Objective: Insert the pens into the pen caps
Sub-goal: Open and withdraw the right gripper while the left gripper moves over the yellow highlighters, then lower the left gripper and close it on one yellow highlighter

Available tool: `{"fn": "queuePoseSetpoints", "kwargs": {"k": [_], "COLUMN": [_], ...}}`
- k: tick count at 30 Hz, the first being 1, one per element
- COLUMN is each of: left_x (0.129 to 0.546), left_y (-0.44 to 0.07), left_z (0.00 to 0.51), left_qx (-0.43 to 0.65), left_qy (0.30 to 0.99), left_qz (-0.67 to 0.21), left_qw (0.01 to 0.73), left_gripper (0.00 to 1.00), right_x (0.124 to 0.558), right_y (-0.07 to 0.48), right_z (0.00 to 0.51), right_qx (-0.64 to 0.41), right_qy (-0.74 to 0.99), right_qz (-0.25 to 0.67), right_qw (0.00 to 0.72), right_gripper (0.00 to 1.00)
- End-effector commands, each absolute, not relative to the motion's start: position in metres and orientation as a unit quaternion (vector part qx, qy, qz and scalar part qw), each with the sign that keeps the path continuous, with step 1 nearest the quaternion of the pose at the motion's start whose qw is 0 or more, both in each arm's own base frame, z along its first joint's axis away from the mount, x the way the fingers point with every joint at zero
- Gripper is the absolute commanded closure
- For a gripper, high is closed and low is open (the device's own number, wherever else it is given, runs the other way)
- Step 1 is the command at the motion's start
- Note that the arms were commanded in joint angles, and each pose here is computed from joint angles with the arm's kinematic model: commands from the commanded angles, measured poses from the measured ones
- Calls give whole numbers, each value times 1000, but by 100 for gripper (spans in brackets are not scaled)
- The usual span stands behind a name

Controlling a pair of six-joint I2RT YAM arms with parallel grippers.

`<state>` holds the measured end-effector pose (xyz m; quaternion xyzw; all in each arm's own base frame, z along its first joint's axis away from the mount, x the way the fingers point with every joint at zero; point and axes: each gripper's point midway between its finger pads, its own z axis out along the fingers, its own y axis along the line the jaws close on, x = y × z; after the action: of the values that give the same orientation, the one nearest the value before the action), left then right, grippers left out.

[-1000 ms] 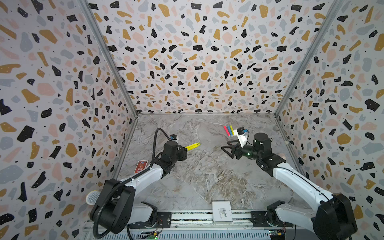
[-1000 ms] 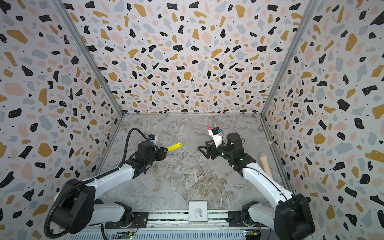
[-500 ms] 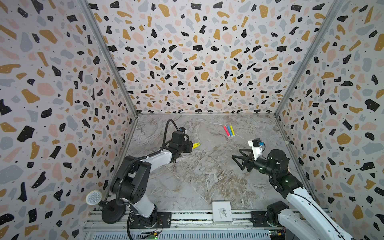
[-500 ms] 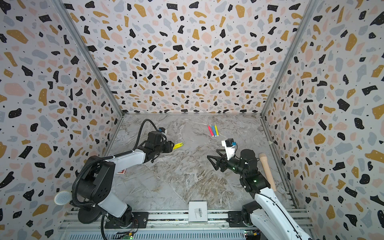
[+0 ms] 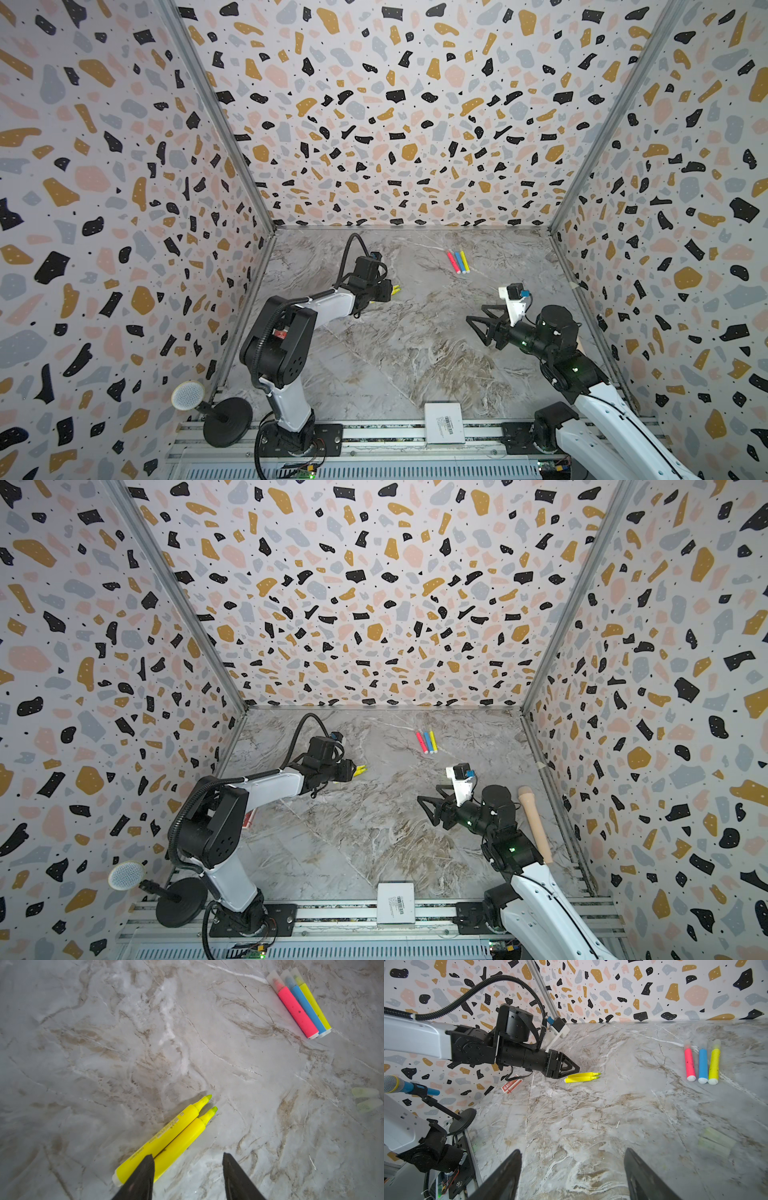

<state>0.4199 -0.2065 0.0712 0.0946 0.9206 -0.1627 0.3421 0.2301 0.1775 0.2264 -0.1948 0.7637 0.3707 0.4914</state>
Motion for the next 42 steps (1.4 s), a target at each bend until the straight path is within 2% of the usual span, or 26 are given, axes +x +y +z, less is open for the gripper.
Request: {"fn": "queuePoseSetpoints", "kwargs": {"k": [1,20,42], "left_x": [423,425,391], "left_y": [-211,-216,-246], "left_z": [68,50,30], "left_qx": [109,124,172], "left_qy": [922,929,933], "left_qz": [-153,-139,-138], "left_qw": [338,321,284], "left_gripper": [47,48,52], "right_x": [230,229,228], "right_y": [175,176,176], "right_z": [230,230,232], "right_qx": [-188,-191,-190], "right_qy": [762,762,758], "right_qz": [369,373,375], "right_qw": [498,494,499], "right_gripper": [22,22,23]}}
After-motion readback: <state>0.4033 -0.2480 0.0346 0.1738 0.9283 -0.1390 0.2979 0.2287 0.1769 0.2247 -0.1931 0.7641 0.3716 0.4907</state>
